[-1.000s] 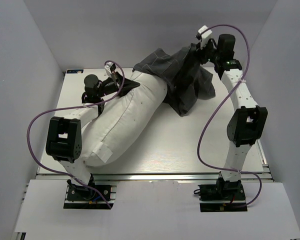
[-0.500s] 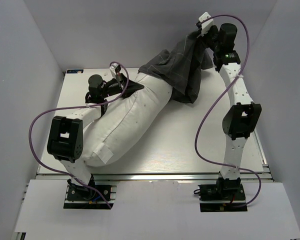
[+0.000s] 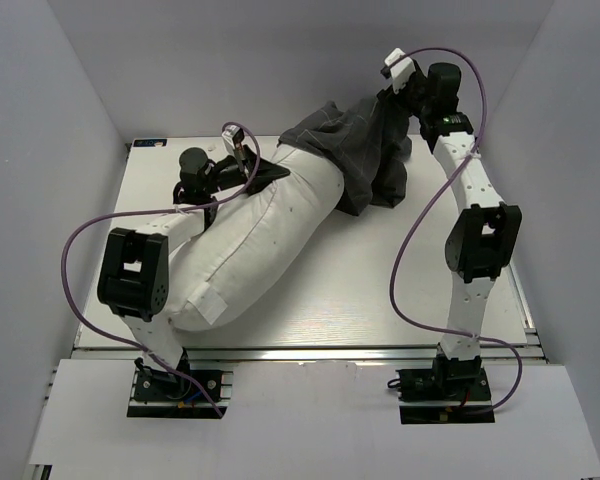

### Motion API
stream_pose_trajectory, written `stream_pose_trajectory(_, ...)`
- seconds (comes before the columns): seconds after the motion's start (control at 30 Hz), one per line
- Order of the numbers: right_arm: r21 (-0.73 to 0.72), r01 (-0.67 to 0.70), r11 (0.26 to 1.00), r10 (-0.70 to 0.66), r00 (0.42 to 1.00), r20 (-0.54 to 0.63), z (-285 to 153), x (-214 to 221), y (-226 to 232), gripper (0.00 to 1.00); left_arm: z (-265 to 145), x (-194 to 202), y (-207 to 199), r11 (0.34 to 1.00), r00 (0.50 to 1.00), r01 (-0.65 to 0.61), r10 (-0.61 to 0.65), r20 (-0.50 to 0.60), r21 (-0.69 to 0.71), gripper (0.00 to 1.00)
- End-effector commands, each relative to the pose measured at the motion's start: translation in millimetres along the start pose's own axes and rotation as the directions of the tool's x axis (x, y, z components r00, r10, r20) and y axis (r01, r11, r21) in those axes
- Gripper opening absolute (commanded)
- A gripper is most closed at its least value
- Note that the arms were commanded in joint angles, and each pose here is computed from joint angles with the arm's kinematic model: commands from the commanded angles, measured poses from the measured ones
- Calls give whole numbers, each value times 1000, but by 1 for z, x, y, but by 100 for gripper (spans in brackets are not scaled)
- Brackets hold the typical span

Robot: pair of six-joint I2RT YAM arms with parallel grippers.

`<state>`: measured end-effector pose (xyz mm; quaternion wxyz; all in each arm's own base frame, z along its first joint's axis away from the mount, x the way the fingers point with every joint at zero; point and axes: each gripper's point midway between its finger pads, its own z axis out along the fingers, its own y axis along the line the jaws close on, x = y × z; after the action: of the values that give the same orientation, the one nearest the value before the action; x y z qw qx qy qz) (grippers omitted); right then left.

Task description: Put the pillow into the pillowcase

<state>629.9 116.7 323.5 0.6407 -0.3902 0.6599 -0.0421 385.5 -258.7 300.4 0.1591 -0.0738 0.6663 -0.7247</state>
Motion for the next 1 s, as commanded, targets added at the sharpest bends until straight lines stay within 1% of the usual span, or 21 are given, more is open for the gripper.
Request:
stream_pose_trajectory(0.0, 85, -12, 996, 6, 997, 72, -53, -50, -37, 68, 6, -6, -30, 994, 997, -79, 79, 9, 72, 0)
stream_pose_trajectory(0.07, 111, -40, 993, 33, 997, 72, -69, -47, -49, 67, 8, -10, -27, 994, 997, -78, 77, 13, 76, 0)
stream_pose_trajectory(0.1, 121, -51, 991, 39, 994, 100, -86, -61, -56, 67, 9, -12, -28, 994, 997, -77, 76, 17, 82, 0)
stream_pose_trajectory(0.13, 118, -56, 991, 44, 993, 106, -94, -63, -57, 67, 10, -14, -26, 994, 997, -72, 71, 18, 82, 0)
stream_pose_trajectory(0.17, 98, -68, 993, 59, 994, 93, -99, -55, -50, 66, 11, -17, -23, 994, 997, -70, 68, 22, 85, 0)
stream_pose_trajectory(0.2, 70, -57, 996, 47, 990, 135, -118, -71, -49, 66, 11, -19, -25, 994, 997, -69, 67, 25, 90, 0)
stream_pose_trajectory(0.27, 31, -48, 998, 43, 989, 139, -132, -72, -36, 65, 13, -23, -22, 994, 998, -66, 63, 28, 92, 0)
stream_pose_trajectory(0.33, -65, -58, 996, 68, 986, 153, -150, -71, -3, 64, 13, -27, -21, 994, 998, -62, 59, 35, 95, 0)
stream_pose_trajectory(0.37, -103, -59, 993, 77, 981, 179, -167, -82, 8, 63, 13, -28, -21, 993, 998, -63, 60, 35, 98, 0)
stream_pose_trajectory(0.4, -279, -106, 954, 155, 975, 161, -173, -69, 53, 62, 13, -29, -20, 993, 998, -61, 57, 38, 97, 0)
stream_pose_trajectory(0.47, -445, -154, 882, 232, 964, 127, -185, -65, 107, 59, 12, -32, -20, 993, 997, -62, 58, 43, 100, 0)
stream_pose_trajectory(0.5, -539, -220, 813, 285, 958, 40, -195, -44, 149, 58, 13, -33, -17, 993, 997, -59, 55, 46, 100, 0)
stream_pose_trajectory(0.57, -593, -256, 763, 293, 955, -35, -199, -31, 195, 58, 13, -34, -19, 992, 997, -64, 59, 46, 105, 0)
stream_pose_trajectory(0.6, -572, -271, 774, 290, 955, -60, -200, -23, 204, 58, 14, -35, -18, 993, 997, -60, 55, 45, 104, 0)
stream_pose_trajectory(0.63, -558, -289, 778, 293, 952, -84, -197, -4, 220, 58, 13, -36, -18, 993, 997, -61, 56, 47, 105, 0)
stream_pose_trajectory(0.67, -529, -296, 796, 296, 951, -88, -194, 1, 224, 59, 13, -36, -19, 993, 997, -61, 56, 47, 106, 0)
stream_pose_trajectory(0.7, -467, -338, 817, 321, 940, -117, -191, 6, 224, 61, 13, -36, -19, 993, 997, -61, 56, 48, 106, 0)
stream_pose_trajectory(0.77, -420, -359, 834, 334, 933, -136, -186, 21, 228, 62, 10, -36, -19, 993, 997, -62, 57, 53, 105, 0)
stream_pose_trajectory(0.8, -367, -386, 846, 347, 922, -169, -180, 33, 227, 65, 10, -36, -19, 993, 997, -62, 57, 53, 105, 0)
stream_pose_trajectory(0.9, -278, -398, 874, 345, 912, -220, -164, 58, 225, 70, 10, -36, -20, 992, 997, -65, 59, 53, 106, 0)
stream_pose_trajectory(0.97, -242, -392, 888, 348, 915, -206, -150, 63, 218, 71, 9, -36, -20, 992, 997, -65, 60, 54, 106, 0)
